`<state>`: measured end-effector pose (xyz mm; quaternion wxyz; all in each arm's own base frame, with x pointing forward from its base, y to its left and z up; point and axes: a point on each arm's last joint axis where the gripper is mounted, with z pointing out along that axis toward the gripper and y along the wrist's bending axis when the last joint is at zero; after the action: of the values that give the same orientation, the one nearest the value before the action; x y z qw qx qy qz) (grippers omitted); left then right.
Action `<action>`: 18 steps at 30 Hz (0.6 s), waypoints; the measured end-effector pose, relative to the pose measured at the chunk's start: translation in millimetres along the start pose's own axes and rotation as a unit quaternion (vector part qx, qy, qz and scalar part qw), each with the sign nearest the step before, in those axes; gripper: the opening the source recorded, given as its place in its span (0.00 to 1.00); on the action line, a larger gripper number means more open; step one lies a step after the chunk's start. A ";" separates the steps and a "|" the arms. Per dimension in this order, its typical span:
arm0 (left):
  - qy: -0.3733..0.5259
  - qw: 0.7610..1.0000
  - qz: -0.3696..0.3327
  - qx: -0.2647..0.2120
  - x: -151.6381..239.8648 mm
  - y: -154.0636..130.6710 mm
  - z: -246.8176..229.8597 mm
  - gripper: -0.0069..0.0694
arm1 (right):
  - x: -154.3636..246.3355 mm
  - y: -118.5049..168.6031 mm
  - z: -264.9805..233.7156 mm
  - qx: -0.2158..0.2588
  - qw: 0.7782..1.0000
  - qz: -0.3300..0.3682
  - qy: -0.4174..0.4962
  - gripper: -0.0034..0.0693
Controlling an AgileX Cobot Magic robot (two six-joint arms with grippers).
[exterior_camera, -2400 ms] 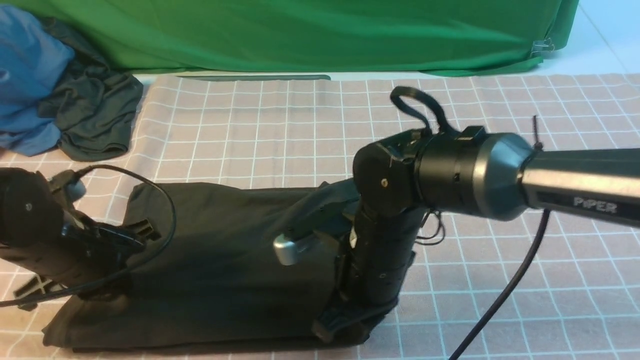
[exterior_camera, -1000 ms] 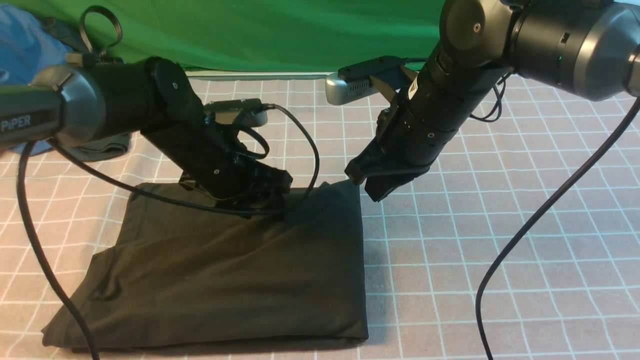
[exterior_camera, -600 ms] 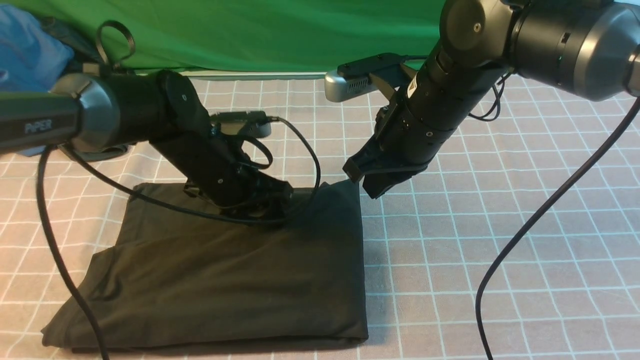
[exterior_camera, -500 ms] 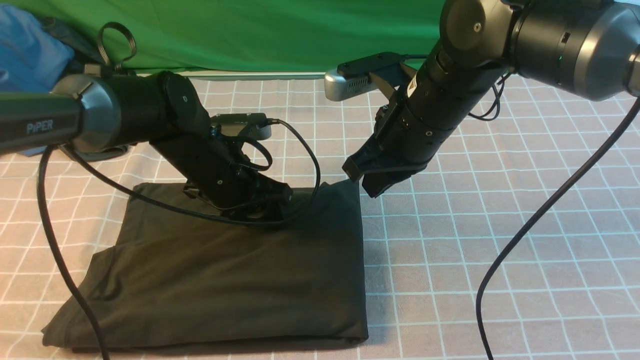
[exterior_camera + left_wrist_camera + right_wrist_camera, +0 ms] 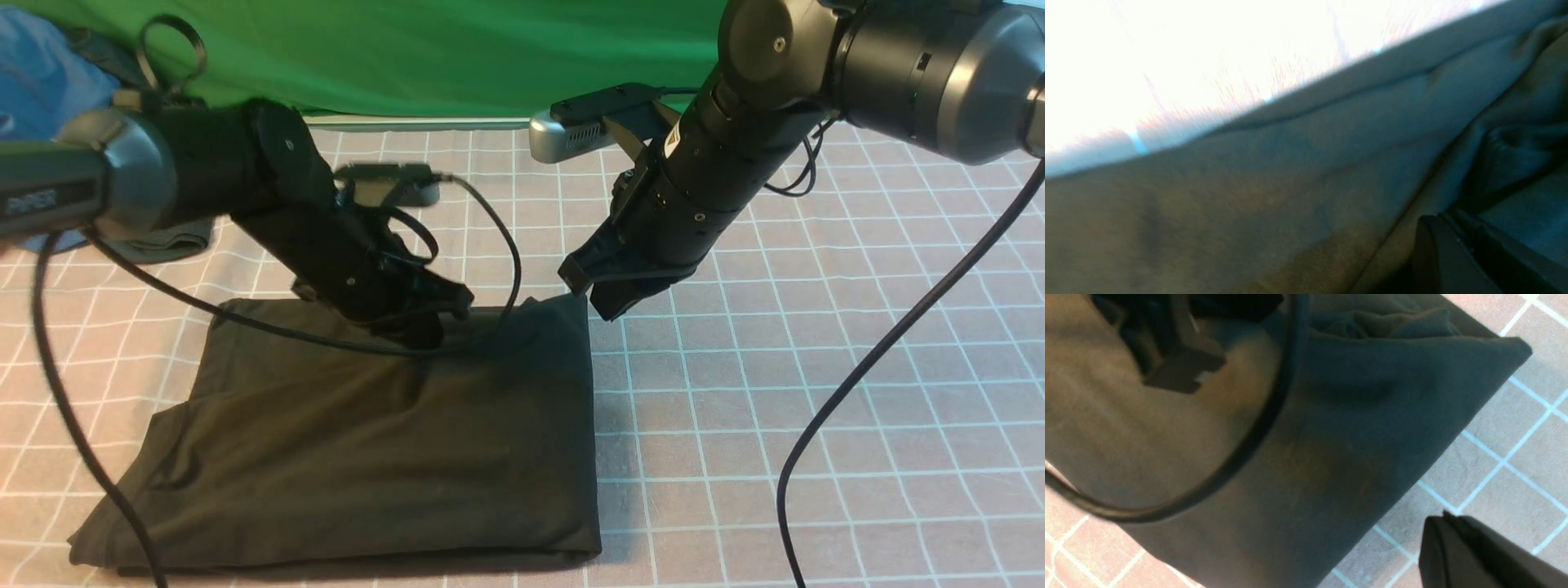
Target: Fold a long-sleeved shirt over a pink coffee tablecloth.
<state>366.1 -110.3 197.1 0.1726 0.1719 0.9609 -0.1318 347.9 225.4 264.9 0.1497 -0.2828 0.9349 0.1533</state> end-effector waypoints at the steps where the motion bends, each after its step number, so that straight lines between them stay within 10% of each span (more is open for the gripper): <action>1: -0.006 1.000 0.005 -0.004 -1.0 0.3 -2.8 0.12 | -0.1 0.0 0.0 0.000 1.000 0.000 0.000 0.10; 18: -0.029 0.998 0.014 -0.054 -5.4 9.1 -1.7 0.14 | -1.2 1.6 0.0 -0.009 1.000 0.006 -0.006 0.10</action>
<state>373.8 -103.0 198.9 0.2108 0.1716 0.9588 -0.0825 348.0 227.2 265.7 0.1524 -0.2775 0.9343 0.1641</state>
